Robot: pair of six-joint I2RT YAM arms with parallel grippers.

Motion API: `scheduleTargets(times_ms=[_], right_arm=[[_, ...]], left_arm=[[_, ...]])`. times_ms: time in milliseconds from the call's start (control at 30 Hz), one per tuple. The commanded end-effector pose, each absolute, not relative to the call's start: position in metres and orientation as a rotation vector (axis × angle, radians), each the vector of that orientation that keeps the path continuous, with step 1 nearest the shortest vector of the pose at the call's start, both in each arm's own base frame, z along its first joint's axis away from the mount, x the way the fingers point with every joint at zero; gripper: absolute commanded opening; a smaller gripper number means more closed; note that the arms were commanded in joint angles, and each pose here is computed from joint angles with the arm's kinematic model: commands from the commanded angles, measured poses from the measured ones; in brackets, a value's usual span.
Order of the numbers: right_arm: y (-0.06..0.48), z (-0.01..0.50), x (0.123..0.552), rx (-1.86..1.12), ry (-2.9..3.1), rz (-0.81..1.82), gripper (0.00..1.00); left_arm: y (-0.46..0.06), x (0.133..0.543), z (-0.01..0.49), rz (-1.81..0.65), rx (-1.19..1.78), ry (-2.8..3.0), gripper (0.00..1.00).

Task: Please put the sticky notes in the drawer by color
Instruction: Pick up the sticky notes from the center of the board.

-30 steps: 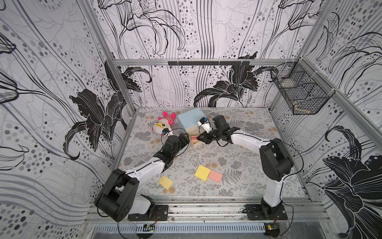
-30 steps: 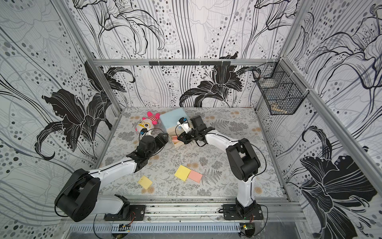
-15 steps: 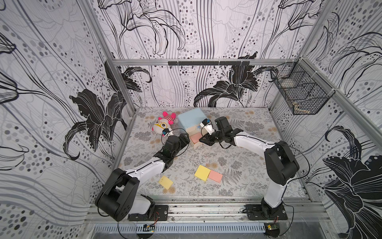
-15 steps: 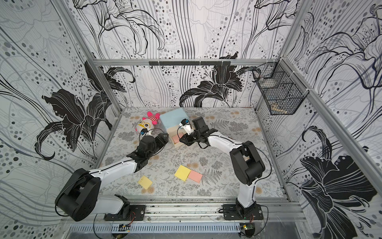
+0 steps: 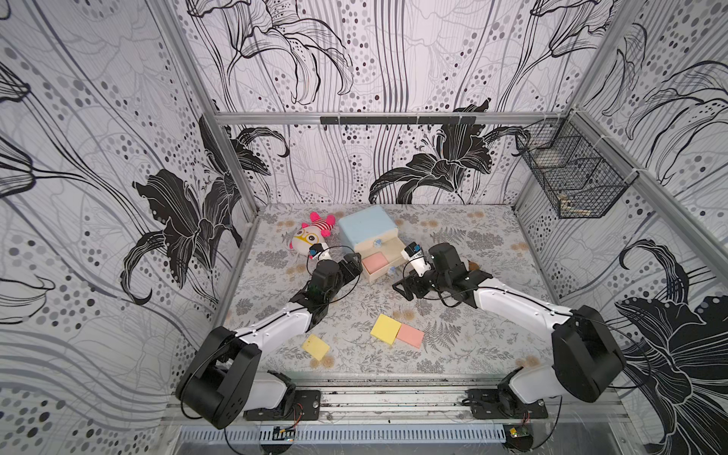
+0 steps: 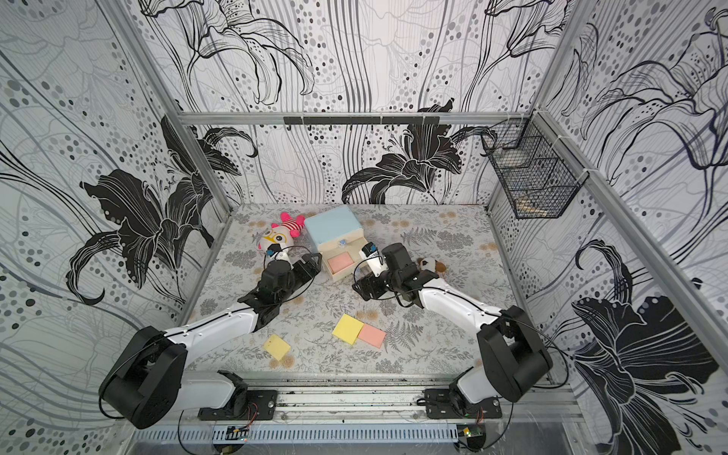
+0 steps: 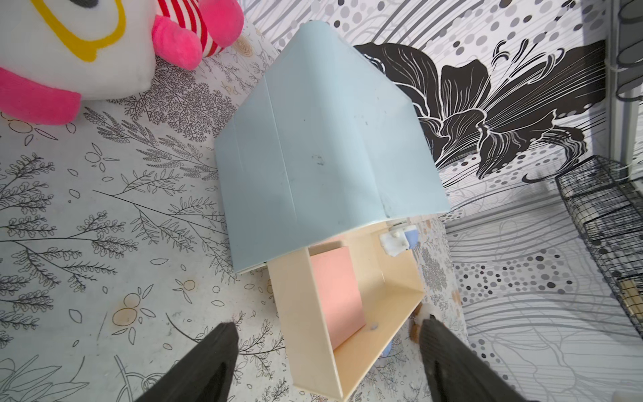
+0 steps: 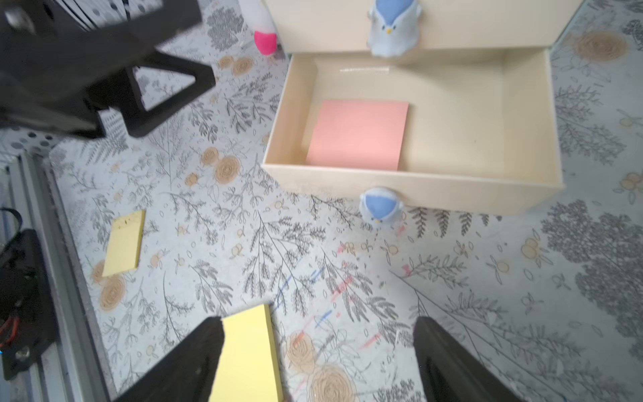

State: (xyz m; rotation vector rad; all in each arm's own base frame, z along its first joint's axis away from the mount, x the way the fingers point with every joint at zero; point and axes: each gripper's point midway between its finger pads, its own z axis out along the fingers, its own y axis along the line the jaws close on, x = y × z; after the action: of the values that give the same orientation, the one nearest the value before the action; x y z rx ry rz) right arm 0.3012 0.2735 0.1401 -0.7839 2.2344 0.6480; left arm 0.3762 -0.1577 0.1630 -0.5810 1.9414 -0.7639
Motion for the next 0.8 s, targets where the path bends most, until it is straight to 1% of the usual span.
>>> scheduleTargets(times_ms=[0,100,167,333,400,500,767], right_arm=[[0.256,0.115,0.268,-0.755,2.365,0.513,0.99],[0.254,0.101,0.240,-0.833,2.393,0.465,0.99],[0.253,0.093,0.231,-0.908,2.395,0.405,0.99],[0.264,0.079,0.219,-1.178,2.381,0.289,0.99],[0.267,0.070,0.213,-1.317,2.372,0.226,0.99],[0.264,0.056,0.208,-1.459,2.368,0.164,0.99],[0.259,0.034,0.206,-1.593,2.355,0.096,0.99]], left_arm=[[-0.154,0.378,0.181,-0.729,-0.498,1.892,0.90],[-0.151,0.377,0.182,-0.699,-0.469,1.890,0.93],[-0.150,0.376,0.181,-0.682,-0.458,1.892,0.94],[-0.144,0.375,0.183,-0.647,-0.452,1.903,0.96],[-0.139,0.373,0.182,-0.637,-0.471,1.908,0.99],[-0.130,0.371,0.178,-0.617,-0.500,1.921,1.00],[-0.118,0.368,0.172,-0.602,-0.534,1.926,0.98]])
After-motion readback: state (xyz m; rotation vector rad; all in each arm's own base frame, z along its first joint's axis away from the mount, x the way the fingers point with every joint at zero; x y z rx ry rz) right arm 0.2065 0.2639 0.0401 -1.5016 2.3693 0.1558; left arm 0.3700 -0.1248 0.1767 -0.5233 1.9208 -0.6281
